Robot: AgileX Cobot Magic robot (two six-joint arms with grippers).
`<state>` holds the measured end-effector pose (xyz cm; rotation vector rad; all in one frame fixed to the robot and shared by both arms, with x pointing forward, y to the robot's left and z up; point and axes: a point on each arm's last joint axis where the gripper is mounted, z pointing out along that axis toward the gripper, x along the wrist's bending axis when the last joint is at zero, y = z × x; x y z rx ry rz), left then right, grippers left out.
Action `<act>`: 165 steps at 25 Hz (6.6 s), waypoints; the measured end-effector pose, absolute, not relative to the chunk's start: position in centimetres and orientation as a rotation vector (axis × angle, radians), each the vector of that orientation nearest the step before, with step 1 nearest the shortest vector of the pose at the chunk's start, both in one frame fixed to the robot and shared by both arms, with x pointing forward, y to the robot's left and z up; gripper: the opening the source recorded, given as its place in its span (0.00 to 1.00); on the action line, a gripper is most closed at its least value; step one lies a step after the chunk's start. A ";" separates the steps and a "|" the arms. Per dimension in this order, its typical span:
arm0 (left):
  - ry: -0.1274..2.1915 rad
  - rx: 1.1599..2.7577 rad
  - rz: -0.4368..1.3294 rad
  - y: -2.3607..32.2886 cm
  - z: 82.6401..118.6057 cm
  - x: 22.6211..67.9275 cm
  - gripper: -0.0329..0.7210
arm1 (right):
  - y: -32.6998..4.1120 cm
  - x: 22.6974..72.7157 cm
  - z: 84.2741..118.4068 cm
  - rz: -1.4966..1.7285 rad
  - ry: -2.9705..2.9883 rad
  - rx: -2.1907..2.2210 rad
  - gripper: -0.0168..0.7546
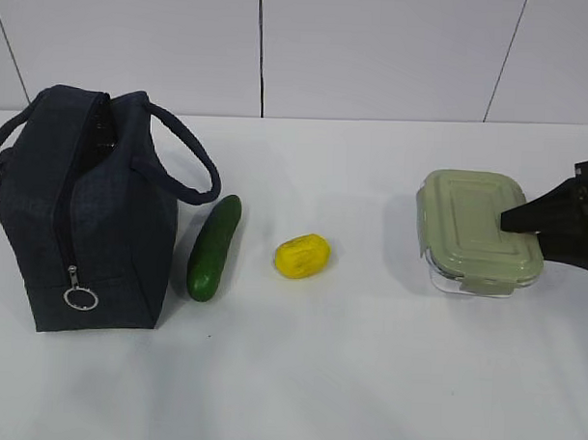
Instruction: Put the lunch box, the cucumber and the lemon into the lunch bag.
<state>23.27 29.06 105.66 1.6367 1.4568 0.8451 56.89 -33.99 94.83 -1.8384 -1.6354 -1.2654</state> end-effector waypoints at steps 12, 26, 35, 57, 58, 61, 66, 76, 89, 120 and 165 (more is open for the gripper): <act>1.528 1.668 0.634 28.2 110.1 28.6 0.36 | -29.5 57.4 97.2 -1.344 -1.598 -1.745 0.50; 1.727 1.789 0.358 28.0 112.3 41.0 0.36 | -25.8 57.2 99.3 -1.379 -1.616 -1.643 0.50; 1.785 1.773 0.288 27.9 110.6 46.0 0.43 | -25.6 57.8 104.4 -1.497 -1.668 -1.594 0.50; 1.827 1.783 0.060 27.0 105.3 56.7 0.47 | -21.3 59.3 111.7 -1.645 -1.761 -1.354 0.50; 1.837 1.786 0.047 26.9 104.8 57.0 0.46 | -21.0 59.2 112.0 -1.647 -1.765 -1.344 0.50; 1.843 1.806 0.010 26.9 103.5 57.6 0.37 | -20.1 59.0 112.3 -1.640 -1.778 -1.306 0.50; 1.716 1.800 -0.075 25.8 103.9 57.8 0.06 | -18.8 58.6 112.3 -1.611 -1.780 -1.271 0.50; 1.568 1.765 -0.185 24.5 106.3 58.0 0.05 | -15.1 57.5 112.3 -1.567 -1.808 -1.189 0.50; 1.466 1.806 -0.236 21.8 106.5 57.5 0.05 | -11.7 59.9 107.5 -1.476 -1.665 -1.264 0.50; 1.324 1.656 -0.400 20.3 107.0 58.1 0.05 | -7.9 63.3 101.9 -1.343 -1.744 -1.363 0.50; 1.385 1.634 -0.389 20.3 104.3 59.8 0.04 | -2.4 63.7 98.1 -1.242 -1.635 -1.292 0.55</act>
